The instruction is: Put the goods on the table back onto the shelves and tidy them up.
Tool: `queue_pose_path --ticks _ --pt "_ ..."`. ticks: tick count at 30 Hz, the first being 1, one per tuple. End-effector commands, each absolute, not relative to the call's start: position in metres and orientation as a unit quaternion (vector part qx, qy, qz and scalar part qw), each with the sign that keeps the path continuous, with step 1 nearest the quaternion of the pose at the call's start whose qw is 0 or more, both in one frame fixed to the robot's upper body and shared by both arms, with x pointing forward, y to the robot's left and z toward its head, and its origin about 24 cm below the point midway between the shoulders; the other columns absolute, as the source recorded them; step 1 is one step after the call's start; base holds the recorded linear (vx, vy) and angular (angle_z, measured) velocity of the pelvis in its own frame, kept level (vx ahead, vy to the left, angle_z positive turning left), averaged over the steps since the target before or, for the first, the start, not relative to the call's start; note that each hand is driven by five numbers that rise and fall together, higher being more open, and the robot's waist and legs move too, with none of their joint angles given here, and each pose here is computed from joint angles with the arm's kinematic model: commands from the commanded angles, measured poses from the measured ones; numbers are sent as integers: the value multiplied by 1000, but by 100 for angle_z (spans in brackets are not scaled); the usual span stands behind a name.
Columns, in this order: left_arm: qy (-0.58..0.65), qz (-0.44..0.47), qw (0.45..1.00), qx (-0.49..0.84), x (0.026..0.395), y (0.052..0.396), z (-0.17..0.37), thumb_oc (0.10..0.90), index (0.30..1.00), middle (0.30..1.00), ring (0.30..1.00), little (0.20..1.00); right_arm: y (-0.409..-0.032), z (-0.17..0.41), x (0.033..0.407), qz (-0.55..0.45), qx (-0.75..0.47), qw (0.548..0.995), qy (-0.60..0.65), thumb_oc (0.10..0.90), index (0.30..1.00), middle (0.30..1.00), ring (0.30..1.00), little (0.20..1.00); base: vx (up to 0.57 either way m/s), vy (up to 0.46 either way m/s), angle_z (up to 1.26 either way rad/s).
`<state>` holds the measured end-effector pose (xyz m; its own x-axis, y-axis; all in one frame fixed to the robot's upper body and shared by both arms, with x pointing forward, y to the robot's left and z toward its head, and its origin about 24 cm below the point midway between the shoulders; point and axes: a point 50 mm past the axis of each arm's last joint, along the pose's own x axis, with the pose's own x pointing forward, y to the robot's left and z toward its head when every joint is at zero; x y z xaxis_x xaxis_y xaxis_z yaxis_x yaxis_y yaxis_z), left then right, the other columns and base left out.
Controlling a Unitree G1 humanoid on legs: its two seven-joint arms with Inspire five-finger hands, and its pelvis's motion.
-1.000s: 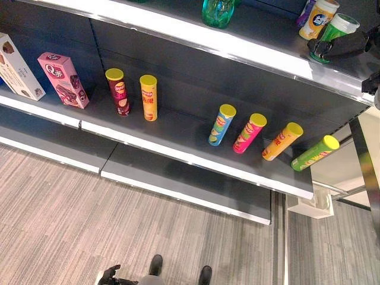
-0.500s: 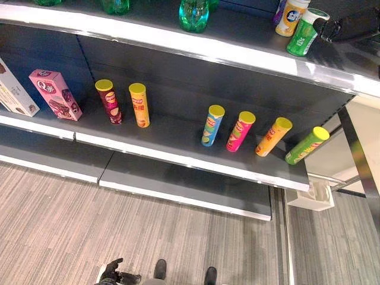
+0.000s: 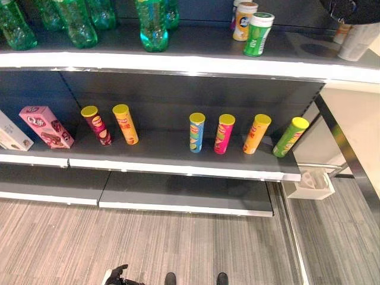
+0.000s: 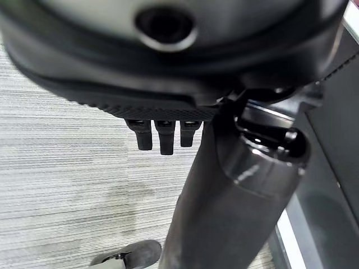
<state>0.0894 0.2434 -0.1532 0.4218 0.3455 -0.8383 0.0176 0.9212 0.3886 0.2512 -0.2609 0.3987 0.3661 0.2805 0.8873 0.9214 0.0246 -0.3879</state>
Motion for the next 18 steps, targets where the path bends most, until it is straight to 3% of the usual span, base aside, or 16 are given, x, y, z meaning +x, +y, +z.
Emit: queue_pose_path --ticks 1,6,15,18 --pt "506 73 826 235 101 260 -145 800 900 900 900 900 -266 434 217 -371 -595 473 -534 800 900 900 900 900 -6 -23 -17" --pt "506 64 827 235 101 256 -146 800 900 900 900 900 -268 424 203 -369 -579 473 -552 800 900 900 900 900 -19 -16 -16" --pt "502 44 830 240 102 249 -147 800 900 900 900 900 -303 390 194 -397 -561 521 -506 800 900 900 900 900 -21 23 -28" --pt "499 43 831 243 104 251 -146 800 900 900 900 900 -309 381 199 -389 -523 569 -502 800 900 900 900 900 -18 41 -30"
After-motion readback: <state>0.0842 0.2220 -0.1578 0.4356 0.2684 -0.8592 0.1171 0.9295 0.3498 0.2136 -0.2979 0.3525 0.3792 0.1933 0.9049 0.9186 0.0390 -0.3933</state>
